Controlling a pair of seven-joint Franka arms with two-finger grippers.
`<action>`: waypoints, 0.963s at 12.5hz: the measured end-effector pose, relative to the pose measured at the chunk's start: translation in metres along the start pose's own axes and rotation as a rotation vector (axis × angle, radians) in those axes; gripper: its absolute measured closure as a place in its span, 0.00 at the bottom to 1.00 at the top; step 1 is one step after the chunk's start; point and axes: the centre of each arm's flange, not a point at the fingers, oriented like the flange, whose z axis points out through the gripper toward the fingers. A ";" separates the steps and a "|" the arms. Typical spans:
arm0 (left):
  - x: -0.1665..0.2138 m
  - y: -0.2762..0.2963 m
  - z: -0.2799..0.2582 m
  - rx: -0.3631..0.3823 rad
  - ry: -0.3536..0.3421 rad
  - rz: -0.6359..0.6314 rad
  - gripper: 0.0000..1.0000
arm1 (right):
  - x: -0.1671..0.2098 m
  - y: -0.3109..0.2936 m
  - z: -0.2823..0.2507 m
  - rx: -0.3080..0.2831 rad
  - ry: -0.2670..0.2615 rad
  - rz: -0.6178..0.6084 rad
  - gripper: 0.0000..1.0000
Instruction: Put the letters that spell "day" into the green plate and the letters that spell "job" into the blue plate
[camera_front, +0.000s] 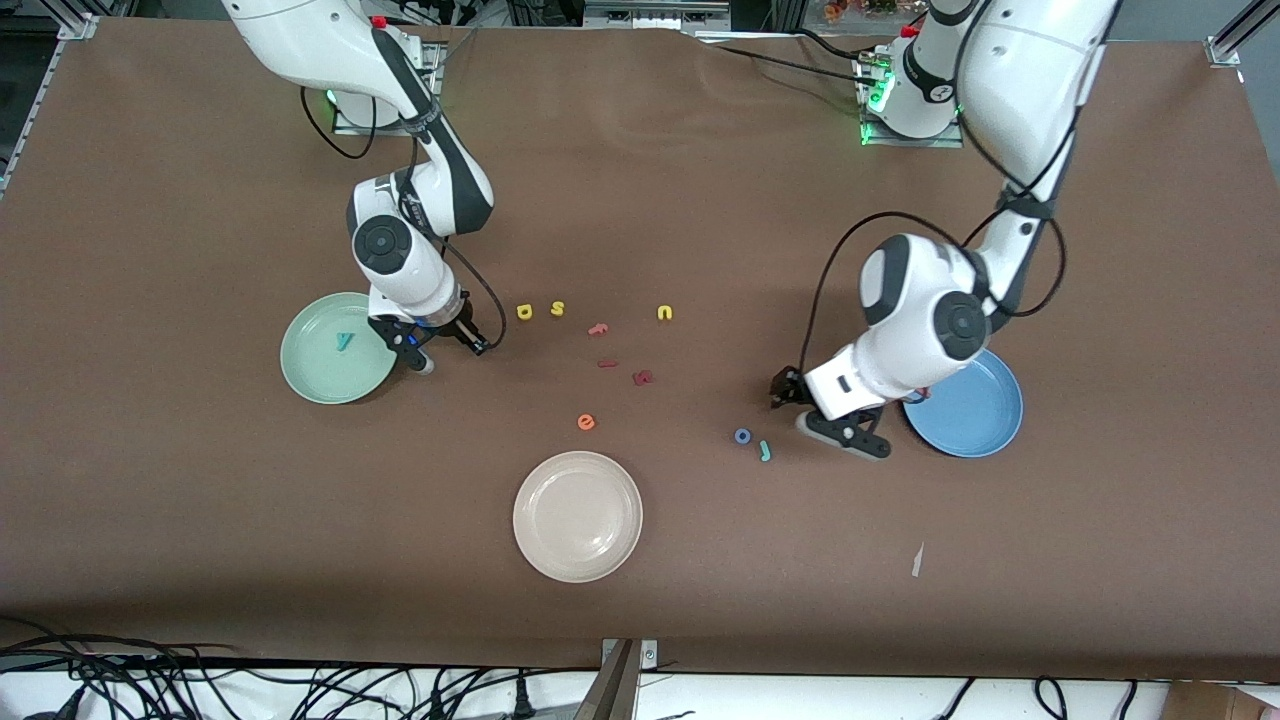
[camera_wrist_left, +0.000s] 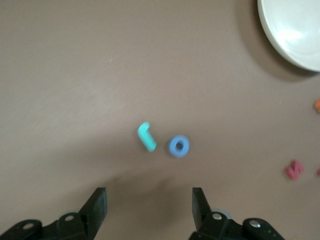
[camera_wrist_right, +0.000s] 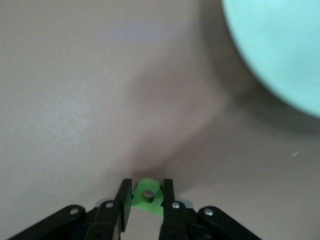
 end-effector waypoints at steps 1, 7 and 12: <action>0.006 -0.001 0.012 0.006 0.012 -0.029 0.23 | 0.015 0.007 -0.018 -0.023 -0.012 -0.024 0.71; 0.030 -0.012 0.033 0.050 0.112 -0.130 0.32 | 0.116 0.088 -0.081 -0.072 -0.056 -0.160 0.67; 0.020 0.018 0.059 0.049 0.090 -0.170 0.26 | 0.086 0.067 -0.071 -0.040 -0.113 -0.114 0.11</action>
